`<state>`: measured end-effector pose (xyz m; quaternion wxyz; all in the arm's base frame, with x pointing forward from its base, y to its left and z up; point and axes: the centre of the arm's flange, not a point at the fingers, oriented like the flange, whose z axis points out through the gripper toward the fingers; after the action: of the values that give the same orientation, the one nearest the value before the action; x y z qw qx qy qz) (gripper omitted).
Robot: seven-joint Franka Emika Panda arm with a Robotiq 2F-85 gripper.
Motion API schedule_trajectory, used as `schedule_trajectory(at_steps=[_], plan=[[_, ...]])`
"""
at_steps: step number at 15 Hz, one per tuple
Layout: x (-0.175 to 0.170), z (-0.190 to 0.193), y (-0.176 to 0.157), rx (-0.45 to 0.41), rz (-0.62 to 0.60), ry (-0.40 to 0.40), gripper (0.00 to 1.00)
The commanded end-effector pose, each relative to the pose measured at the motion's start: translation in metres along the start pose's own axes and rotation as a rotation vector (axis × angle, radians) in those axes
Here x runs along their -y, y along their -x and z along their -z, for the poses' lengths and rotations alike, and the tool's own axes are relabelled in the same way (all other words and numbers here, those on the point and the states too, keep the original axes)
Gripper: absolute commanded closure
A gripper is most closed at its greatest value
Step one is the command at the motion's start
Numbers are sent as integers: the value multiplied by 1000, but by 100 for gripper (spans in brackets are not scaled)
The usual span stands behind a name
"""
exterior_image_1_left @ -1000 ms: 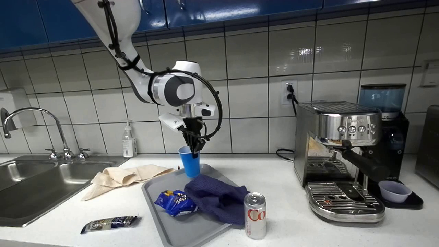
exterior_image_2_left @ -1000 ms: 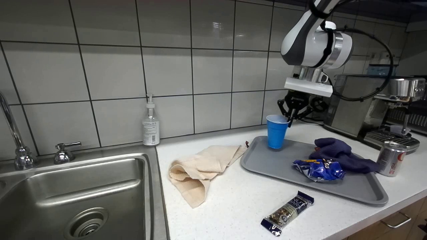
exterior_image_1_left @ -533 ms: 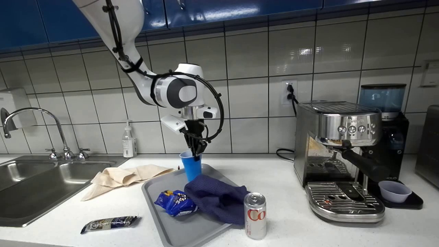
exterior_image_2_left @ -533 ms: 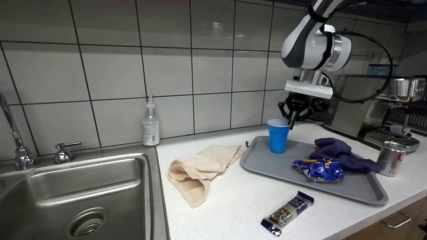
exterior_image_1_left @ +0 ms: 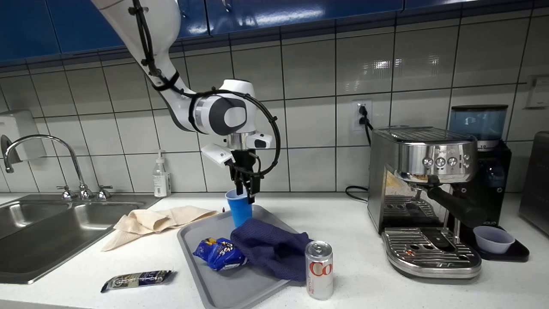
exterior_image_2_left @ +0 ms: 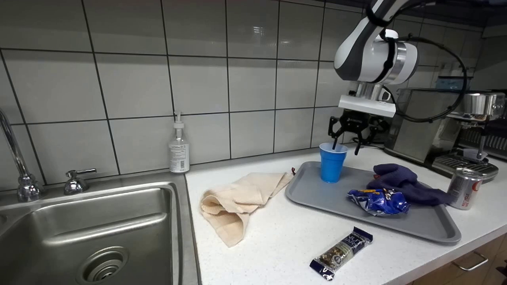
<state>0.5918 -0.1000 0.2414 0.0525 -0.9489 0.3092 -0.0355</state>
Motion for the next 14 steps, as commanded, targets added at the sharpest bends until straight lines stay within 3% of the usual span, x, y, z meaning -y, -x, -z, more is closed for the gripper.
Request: schedule_trajectory(at_steps=[1, 7, 14], plan=[[-3, 23, -2, 10, 11, -10, 0], [-11, 61, 9, -13, 85, -41, 0], [-4, 72, 54, 20, 177, -38, 0]])
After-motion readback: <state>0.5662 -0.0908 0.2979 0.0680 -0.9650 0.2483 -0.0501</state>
